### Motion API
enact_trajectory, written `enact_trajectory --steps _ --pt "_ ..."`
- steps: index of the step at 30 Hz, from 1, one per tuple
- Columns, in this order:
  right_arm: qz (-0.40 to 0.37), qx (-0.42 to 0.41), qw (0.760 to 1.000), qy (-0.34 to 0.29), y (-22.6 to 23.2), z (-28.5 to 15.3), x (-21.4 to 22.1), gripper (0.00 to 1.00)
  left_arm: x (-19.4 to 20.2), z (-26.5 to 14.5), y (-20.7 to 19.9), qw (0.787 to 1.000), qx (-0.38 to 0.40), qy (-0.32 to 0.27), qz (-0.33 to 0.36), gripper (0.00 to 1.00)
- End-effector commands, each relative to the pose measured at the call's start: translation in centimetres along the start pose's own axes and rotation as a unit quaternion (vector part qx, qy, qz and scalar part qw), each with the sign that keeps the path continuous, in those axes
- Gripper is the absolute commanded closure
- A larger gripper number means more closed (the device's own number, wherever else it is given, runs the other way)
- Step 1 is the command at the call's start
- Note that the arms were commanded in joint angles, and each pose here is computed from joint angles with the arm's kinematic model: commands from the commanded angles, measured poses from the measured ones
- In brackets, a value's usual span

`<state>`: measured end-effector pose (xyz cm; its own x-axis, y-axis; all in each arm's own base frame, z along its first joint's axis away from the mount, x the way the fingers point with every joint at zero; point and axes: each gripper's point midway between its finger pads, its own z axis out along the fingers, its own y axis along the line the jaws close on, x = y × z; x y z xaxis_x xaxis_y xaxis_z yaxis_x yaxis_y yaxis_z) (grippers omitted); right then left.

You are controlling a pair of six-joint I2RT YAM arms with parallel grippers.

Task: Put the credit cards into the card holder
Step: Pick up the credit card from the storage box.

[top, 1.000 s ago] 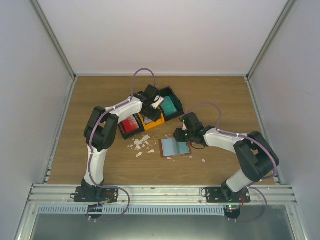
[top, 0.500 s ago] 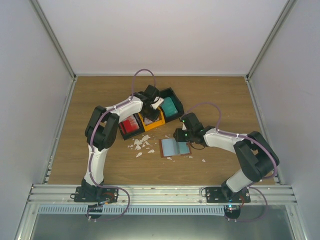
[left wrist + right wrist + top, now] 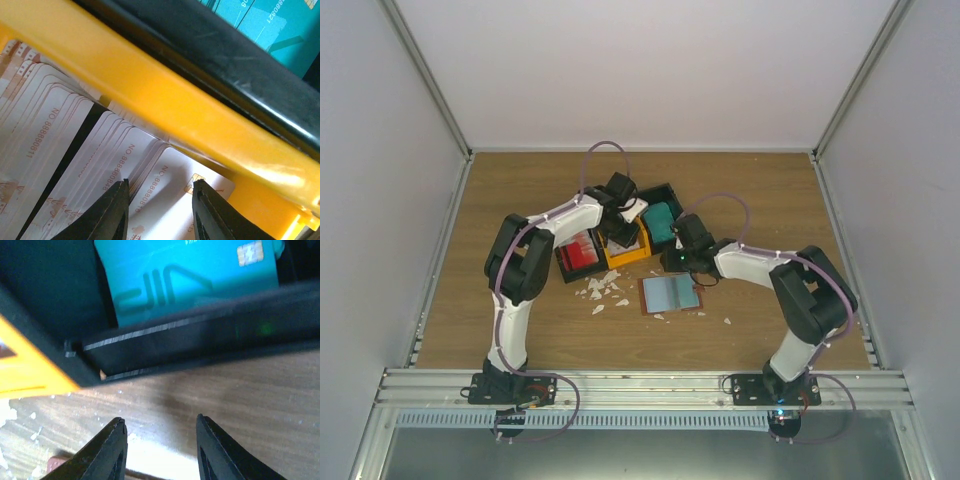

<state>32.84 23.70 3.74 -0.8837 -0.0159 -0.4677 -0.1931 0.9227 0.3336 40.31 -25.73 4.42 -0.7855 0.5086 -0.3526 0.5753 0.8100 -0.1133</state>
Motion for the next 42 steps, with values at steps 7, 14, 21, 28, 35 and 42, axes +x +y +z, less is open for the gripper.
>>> enact_trajectory --steps 7,14,21,28,35,42 --pt "-0.015 0.041 0.999 -0.004 -0.7 1.8 -1.3 0.60 1.6 -2.1 -2.5 0.999 0.039 0.008 0.005 0.64" --pt "-0.012 0.042 0.999 -0.008 -0.9 1.8 -1.8 0.60 2.4 -3.6 -4.0 0.998 0.064 -0.003 0.000 0.62" --pt "-0.011 0.042 0.999 -0.010 -0.9 1.7 -1.8 0.61 2.6 -5.0 -5.6 0.996 0.093 -0.018 0.007 0.61" --pt "-0.010 0.039 0.999 -0.011 -0.8 1.4 -1.8 0.61 3.2 -4.8 -6.1 0.995 0.103 -0.010 0.004 0.60" --pt "-0.013 0.034 0.999 -0.012 -0.6 1.3 -1.9 0.61 2.7 -5.4 -6.2 0.994 0.103 -0.022 0.002 0.57" --pt "-0.013 0.027 0.999 -0.013 -0.4 1.2 -1.8 0.61 1.4 -5.6 -5.7 0.996 0.080 -0.045 0.013 0.44"
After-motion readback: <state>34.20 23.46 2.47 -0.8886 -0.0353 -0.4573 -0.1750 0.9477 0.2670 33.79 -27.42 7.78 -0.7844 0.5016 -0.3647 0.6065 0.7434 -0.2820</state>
